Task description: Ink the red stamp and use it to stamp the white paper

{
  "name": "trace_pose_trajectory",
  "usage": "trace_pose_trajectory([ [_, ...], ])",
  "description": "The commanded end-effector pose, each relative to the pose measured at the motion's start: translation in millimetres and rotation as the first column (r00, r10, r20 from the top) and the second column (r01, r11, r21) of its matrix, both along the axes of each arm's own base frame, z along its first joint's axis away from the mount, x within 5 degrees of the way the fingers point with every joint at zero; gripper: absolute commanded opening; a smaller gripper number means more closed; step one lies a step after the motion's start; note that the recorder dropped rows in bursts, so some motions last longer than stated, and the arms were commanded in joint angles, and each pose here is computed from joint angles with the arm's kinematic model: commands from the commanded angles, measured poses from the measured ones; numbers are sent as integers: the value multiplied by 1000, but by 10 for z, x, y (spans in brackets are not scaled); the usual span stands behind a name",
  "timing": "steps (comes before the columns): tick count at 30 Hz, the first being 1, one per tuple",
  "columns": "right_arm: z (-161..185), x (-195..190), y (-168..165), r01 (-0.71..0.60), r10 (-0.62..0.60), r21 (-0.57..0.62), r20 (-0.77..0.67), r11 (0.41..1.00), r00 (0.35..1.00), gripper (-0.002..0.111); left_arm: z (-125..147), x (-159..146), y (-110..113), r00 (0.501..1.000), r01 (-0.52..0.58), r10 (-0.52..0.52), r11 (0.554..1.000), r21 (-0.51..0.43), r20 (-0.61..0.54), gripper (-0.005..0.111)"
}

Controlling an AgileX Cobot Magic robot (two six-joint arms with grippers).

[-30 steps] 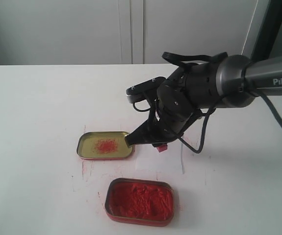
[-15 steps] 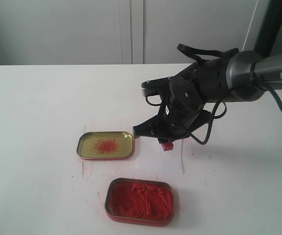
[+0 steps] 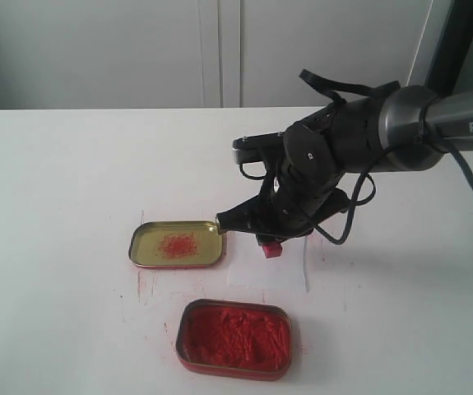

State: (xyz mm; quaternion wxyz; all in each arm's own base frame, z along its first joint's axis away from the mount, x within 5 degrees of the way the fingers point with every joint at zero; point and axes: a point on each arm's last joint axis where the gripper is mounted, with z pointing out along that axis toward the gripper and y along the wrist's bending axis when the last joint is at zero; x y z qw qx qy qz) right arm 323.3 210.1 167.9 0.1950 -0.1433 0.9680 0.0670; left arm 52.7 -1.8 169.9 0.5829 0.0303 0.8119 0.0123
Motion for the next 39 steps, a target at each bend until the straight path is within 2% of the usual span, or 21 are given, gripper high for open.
trace_pose_trajectory([
  [1,22,40,-6,-2,2,11,21,1000,1000,0,-2,1,-4,1000,4,-4,1000,-9,3,0],
  [39,-111,60,9,-4,4,4,9,1000,1000,0,-2,1,-4,1000,4,-4,1000,-9,3,0],
])
